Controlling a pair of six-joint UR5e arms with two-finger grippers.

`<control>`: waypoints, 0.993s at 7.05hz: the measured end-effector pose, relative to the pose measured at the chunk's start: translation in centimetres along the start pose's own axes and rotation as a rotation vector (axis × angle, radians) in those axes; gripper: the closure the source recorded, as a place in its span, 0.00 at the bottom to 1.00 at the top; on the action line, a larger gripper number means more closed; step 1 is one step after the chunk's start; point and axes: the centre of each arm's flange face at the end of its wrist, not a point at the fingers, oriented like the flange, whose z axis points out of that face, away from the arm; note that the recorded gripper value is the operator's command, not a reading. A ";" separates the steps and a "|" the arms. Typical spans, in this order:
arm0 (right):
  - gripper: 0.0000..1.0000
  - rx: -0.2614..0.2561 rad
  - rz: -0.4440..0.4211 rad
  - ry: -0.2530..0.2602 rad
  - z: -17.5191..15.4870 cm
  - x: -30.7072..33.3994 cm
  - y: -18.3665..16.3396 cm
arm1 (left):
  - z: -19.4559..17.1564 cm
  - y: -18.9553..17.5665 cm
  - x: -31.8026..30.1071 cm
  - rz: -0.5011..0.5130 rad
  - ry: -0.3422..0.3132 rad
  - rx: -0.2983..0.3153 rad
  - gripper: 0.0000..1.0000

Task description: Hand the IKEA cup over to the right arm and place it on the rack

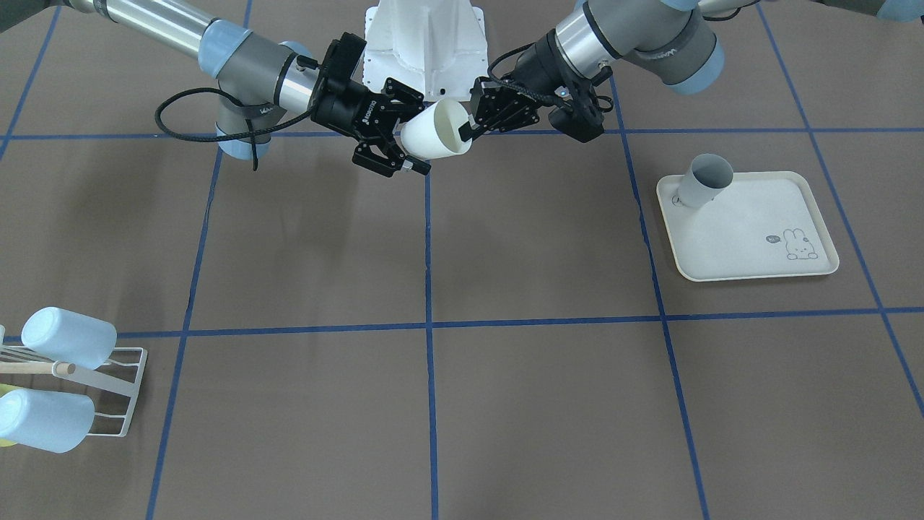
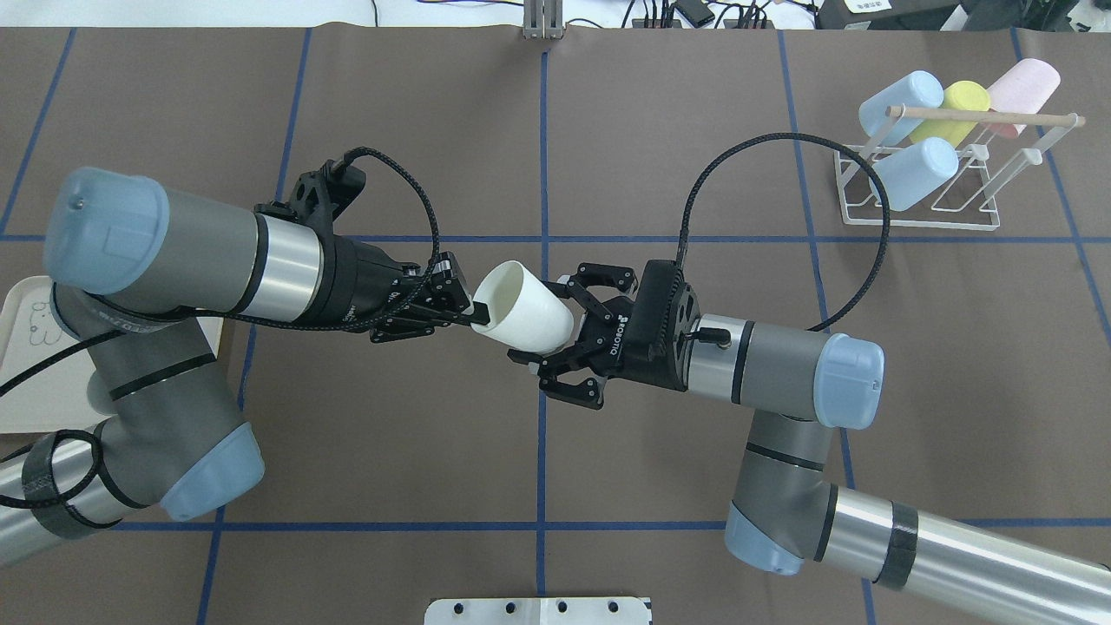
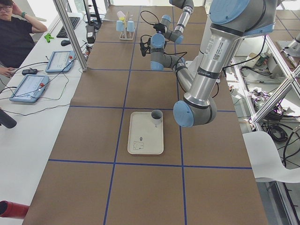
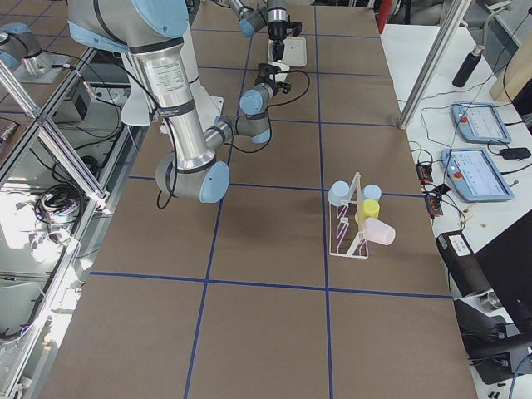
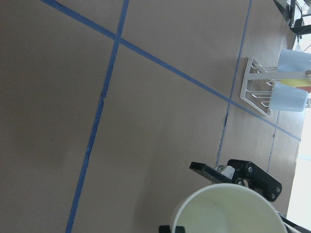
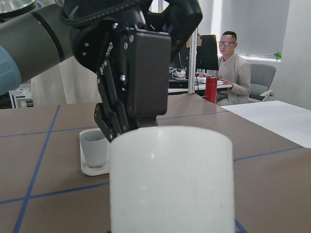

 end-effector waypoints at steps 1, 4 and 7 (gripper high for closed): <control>0.18 0.003 0.000 -0.001 -0.1 0.0 0.0 | 0.0 0.0 0.0 0.000 -0.001 0.000 1.00; 0.54 0.000 0.001 -0.003 -0.2 -0.1 0.3 | 0.1 -0.1 -0.1 -0.002 -0.003 0.001 1.00; 0.56 -0.001 0.002 -0.002 -0.3 -0.1 0.4 | 0.0 -0.1 -0.1 0.001 -0.001 0.000 0.00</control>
